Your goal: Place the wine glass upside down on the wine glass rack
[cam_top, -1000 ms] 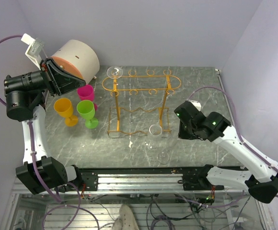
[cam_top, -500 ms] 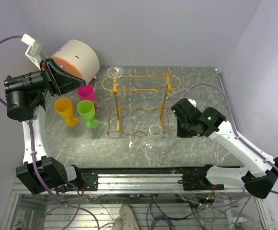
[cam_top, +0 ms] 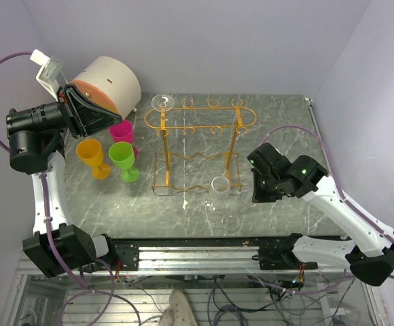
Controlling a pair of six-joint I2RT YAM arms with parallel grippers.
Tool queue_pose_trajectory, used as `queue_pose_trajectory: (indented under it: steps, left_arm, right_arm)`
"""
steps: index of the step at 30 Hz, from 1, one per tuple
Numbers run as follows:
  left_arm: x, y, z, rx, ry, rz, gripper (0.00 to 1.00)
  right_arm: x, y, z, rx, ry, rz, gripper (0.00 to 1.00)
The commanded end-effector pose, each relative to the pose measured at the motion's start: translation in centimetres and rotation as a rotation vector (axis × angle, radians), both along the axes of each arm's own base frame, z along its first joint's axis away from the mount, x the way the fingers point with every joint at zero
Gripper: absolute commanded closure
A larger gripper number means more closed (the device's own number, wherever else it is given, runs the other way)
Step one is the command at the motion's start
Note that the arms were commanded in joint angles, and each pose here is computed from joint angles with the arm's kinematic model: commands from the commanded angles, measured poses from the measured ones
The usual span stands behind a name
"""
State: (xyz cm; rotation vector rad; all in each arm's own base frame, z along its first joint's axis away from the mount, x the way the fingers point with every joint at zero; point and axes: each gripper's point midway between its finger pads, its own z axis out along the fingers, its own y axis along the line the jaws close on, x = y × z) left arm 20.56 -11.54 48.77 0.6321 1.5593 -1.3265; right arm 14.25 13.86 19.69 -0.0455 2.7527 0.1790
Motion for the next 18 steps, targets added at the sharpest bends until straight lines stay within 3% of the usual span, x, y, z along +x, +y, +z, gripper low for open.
queue_pose_trajectory:
  steps: [1,6,11,15,18]
  left_arm:
    - [-2.7,-0.8,0.4,-0.049,0.111,-0.014,0.78]
    - [-3.0,-1.0,0.5,-0.044,0.101,-0.014,0.78]
    - [-3.8,-1.3,2.5,-0.043,0.037,-0.022,0.77]
    - [-4.2,-1.5,7.4,-0.145,-0.049,-0.049,0.73]
    - [-0.8,-0.5,10.9,-0.262,-0.027,0.056,0.78]
  right_arm:
    - [-0.6,0.1,-0.4,0.028,0.019,-0.006,1.00]
    - [-0.5,0.0,-0.1,0.037,0.002,-0.017,1.00]
    - [1.2,-1.2,4.0,0.029,-0.139,-0.055,1.00]
    - [2.0,-0.9,5.8,0.051,-0.187,-0.057,1.00]
    - [2.7,-1.3,7.2,0.046,-0.243,-0.063,1.00]
